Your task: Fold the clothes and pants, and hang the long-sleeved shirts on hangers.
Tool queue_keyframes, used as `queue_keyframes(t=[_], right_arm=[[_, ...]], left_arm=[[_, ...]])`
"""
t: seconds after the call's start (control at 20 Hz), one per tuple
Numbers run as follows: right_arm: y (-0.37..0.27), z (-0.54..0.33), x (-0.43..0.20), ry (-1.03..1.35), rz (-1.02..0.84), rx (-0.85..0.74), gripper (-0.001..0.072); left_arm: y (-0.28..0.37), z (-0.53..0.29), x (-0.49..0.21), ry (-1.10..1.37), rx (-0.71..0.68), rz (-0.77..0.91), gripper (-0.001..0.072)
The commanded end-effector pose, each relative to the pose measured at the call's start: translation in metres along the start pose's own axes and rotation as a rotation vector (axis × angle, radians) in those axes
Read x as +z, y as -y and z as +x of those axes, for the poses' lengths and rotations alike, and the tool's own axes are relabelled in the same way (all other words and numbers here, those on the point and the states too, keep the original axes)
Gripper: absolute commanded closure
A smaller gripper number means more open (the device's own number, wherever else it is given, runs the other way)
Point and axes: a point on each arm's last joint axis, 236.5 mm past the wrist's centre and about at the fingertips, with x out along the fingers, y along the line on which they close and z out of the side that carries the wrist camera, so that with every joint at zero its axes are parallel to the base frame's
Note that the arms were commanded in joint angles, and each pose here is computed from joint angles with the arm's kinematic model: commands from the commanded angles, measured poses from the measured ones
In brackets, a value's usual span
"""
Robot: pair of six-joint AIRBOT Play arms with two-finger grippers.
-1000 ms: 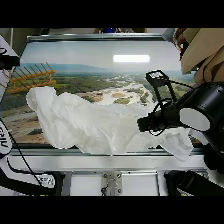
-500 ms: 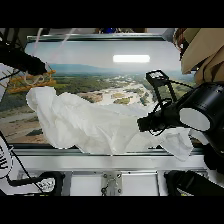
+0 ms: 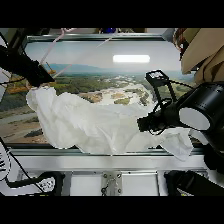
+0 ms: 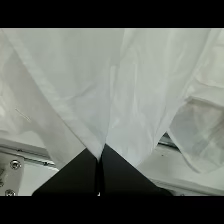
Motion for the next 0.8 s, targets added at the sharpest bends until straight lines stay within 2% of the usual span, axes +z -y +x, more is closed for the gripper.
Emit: queue_keyframes(t=[0.0, 0.25, 0.4, 0.75], right_arm=[[-0.002, 0.002, 0.002, 0.002, -0.001, 0.002, 0.0697], [0.009, -0.003, 0.014, 0.038, 0.040, -0.006, 0.0697], [0.021, -0.014, 0.026, 0.073, 0.104, 0.000, 0.0697], [0.035, -0.018, 0.032, 0.091, 0.168, -0.003, 0.0697]], left_arm=[[0.015, 0.007, -0.008, 0.098, -0.140, 0.142, 0.0696], [0.037, 0.032, -0.061, 0.076, -0.229, 0.255, 0.0696], [0.057, 0.044, -0.083, 0.067, -0.232, 0.342, 0.0696], [0.112, 0.064, -0.123, 0.061, -0.321, 0.364, 0.0695]])
